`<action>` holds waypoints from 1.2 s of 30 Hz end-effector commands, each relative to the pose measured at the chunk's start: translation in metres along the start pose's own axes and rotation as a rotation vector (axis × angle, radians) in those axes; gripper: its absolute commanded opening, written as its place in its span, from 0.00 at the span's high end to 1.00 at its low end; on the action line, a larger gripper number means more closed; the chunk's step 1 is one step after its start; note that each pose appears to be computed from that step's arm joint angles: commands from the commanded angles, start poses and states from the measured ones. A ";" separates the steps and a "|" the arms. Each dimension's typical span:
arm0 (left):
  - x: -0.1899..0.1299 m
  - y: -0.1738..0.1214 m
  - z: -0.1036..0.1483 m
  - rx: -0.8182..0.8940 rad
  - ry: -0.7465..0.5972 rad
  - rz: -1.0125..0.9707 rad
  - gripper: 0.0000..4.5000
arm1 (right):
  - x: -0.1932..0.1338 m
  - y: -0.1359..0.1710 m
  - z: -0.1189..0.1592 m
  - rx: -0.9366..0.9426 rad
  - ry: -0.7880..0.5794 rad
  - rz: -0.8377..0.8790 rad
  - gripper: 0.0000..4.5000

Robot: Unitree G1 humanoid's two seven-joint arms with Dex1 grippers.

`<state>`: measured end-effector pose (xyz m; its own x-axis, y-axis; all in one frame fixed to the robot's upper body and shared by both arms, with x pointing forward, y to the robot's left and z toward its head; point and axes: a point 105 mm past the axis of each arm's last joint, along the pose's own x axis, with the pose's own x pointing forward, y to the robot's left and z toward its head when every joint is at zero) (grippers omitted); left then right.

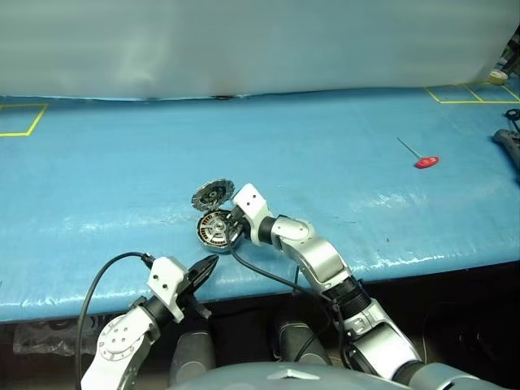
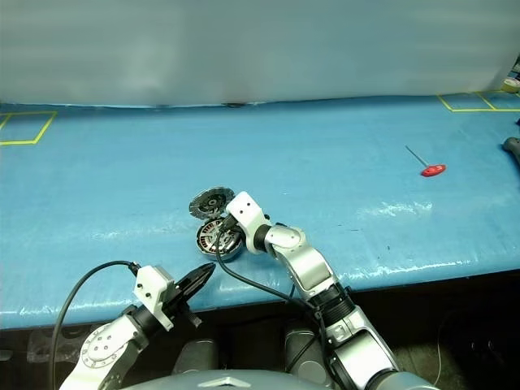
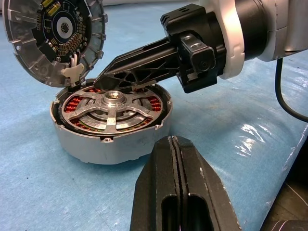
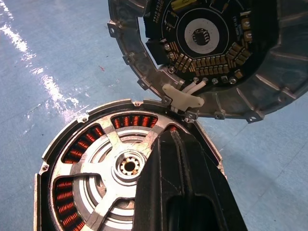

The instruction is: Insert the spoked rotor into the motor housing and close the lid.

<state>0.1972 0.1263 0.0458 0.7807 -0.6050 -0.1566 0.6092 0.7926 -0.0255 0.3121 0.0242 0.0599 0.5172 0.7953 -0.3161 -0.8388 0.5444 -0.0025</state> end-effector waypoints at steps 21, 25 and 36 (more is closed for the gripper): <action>0.000 0.014 0.020 0.067 -0.046 0.015 0.99 | -0.050 0.012 0.047 -0.094 -0.170 0.083 1.00; -0.008 0.023 0.024 0.073 -0.055 0.023 0.99 | -0.062 0.017 0.043 -0.114 -0.164 0.110 1.00; -0.023 0.092 0.046 0.114 -0.044 0.082 0.99 | -0.083 0.014 0.023 -0.039 -0.246 0.005 1.00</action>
<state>0.2357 0.2028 0.0802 0.8291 -0.5381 -0.1516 0.5552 0.8243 0.1105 0.2633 -0.0279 0.0921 0.5174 0.8420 -0.1524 -0.8527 0.5222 -0.0099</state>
